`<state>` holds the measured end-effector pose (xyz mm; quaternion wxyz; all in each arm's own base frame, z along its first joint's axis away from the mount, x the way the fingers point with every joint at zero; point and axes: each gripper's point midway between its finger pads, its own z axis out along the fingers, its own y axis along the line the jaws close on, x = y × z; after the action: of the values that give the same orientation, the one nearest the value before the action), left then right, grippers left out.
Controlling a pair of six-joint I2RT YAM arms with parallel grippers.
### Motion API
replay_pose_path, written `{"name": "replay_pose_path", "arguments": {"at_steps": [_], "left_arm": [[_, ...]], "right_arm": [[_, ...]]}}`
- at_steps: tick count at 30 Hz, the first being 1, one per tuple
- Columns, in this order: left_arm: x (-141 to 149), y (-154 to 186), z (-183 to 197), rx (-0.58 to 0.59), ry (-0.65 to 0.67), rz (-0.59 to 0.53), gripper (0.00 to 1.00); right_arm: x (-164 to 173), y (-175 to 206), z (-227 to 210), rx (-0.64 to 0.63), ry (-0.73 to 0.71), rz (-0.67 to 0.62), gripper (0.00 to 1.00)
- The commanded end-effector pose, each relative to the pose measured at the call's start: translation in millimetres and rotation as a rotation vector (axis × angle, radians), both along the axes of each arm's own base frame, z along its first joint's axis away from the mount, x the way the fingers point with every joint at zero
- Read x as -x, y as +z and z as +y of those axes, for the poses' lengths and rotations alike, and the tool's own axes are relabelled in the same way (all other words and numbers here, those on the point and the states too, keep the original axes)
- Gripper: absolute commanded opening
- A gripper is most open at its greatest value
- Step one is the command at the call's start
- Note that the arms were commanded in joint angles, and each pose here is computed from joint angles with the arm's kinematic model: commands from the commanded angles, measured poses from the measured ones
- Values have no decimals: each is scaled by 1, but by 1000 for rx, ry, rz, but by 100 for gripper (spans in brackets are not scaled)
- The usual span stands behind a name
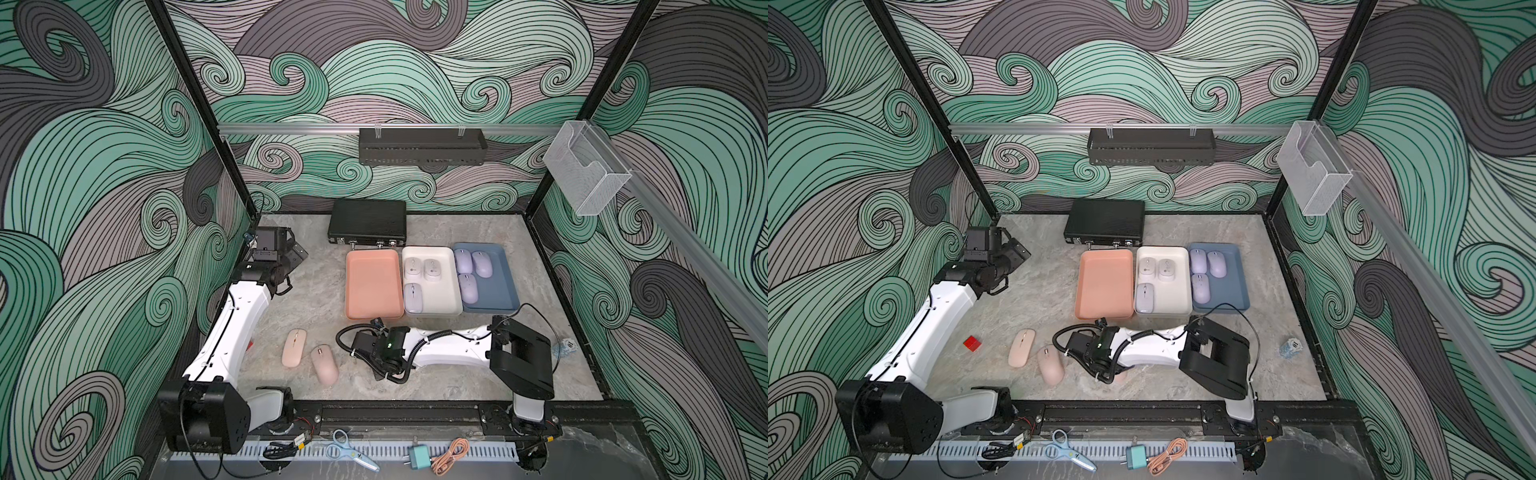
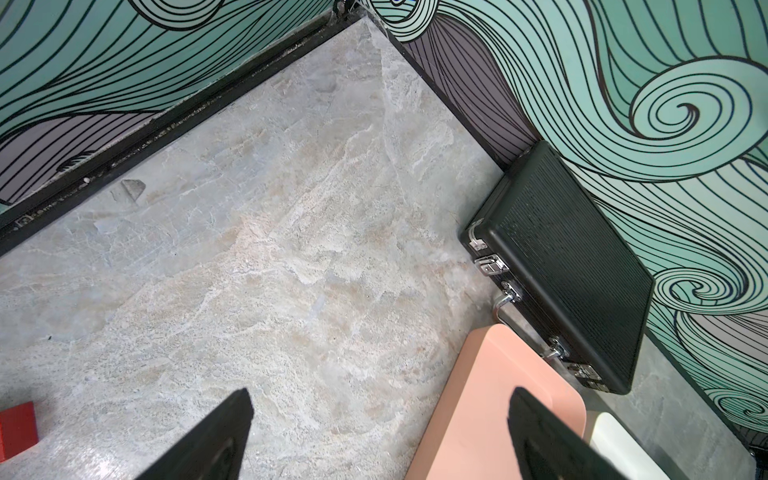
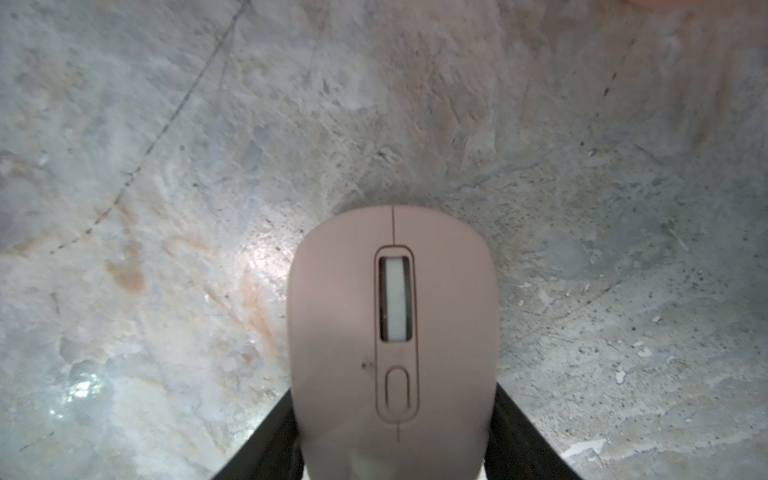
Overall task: Place the mice by color into the storage box
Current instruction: Pick up the mouse from the center of the board.
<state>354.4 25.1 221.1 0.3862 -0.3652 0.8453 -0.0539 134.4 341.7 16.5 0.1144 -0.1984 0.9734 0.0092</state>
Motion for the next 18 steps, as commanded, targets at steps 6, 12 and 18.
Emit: {"name": "replay_pose_path", "arguments": {"at_steps": [6,12,18], "left_arm": [[-6,12,1,3,-6,-24,95],[-5,12,1,2,-5,-23,95],[-8,11,-4,14,-34,-25,94]], "right_arm": [[-1,-24,-11,56,-24,20,64],[-7,2,-5,20,-5,-25,53],[-21,46,2,-20,3,-96,53]]}}
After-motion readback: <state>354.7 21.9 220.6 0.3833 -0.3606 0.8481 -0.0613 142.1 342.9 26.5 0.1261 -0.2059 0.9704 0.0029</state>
